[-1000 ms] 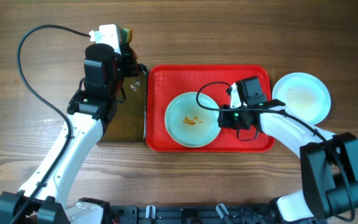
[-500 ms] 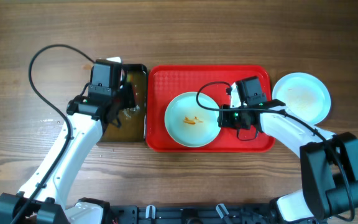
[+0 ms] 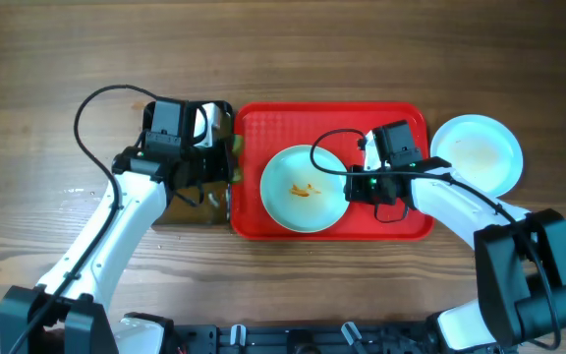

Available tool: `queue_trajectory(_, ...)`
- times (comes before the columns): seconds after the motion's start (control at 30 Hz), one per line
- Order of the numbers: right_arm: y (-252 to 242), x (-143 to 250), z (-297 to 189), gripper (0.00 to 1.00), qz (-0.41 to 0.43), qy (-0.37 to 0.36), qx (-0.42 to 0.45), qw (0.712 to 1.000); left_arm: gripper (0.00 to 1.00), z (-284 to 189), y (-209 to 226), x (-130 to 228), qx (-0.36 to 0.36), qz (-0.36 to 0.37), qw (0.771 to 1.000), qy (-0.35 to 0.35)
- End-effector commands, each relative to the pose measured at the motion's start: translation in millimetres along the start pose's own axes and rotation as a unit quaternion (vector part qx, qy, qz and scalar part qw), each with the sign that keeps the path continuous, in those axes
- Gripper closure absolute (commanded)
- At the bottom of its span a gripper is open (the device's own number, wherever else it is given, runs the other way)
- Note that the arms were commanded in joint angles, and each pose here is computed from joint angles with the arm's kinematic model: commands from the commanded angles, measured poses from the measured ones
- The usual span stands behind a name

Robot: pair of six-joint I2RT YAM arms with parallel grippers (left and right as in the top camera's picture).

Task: Clean dirty plates on tray and stack at the side
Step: 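Scrub the held plate with the sponge in the left gripper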

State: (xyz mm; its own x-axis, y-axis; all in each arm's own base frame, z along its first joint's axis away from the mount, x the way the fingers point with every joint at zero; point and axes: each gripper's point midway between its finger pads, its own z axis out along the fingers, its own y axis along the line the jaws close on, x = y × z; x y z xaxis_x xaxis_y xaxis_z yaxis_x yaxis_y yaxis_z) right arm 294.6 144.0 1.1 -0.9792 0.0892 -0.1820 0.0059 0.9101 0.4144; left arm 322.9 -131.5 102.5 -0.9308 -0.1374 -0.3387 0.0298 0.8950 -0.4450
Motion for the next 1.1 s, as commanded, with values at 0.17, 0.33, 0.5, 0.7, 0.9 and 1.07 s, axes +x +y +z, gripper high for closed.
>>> queue_trajectory(0.17, -1.6, 5.4, 3.5, 0.96, -0.01, 0.008, 0.003, 1.0, 0.96, 55.1, -81.1, 33.6, 0.151, 0.003, 0.985, 0.089)
queue_trajectory(0.33, -1.6, 5.4, 3.5, 0.96, -0.01, 0.008, 0.003, 1.0, 0.96, 101.5, -112.7, 62.4, 0.173, -0.013, 0.976, 0.129)
queue_trajectory(0.5, -1.5, 5.3, 3.5, 0.96, -0.01, 0.008, 0.003, 1.0, 0.96, 130.6, -128.1, 70.5, 0.192, -0.047, 0.971, 0.137)
queue_trajectory(0.7, -1.6, 5.2, 3.5, 0.96, -0.01, 0.007, 0.003, 1.0, 0.96, 143.2, -128.0, 83.3, 0.197, -0.055, 0.966, 0.16)
queue_trajectory(0.9, -1.6, 5.2, 3.5, 0.96, -0.01, 0.008, 0.003, 1.0, 0.96, 157.6, -94.0, 90.1, 0.119, -0.075, 0.977, 0.158)
queue_trajectory(1.07, -1.7, 5.3, 3.5, 0.96, -0.008, 0.008, 0.003, 1.0, 0.96, 142.3, -35.2, 64.0, 0.063, -0.087, 0.984, 0.141)
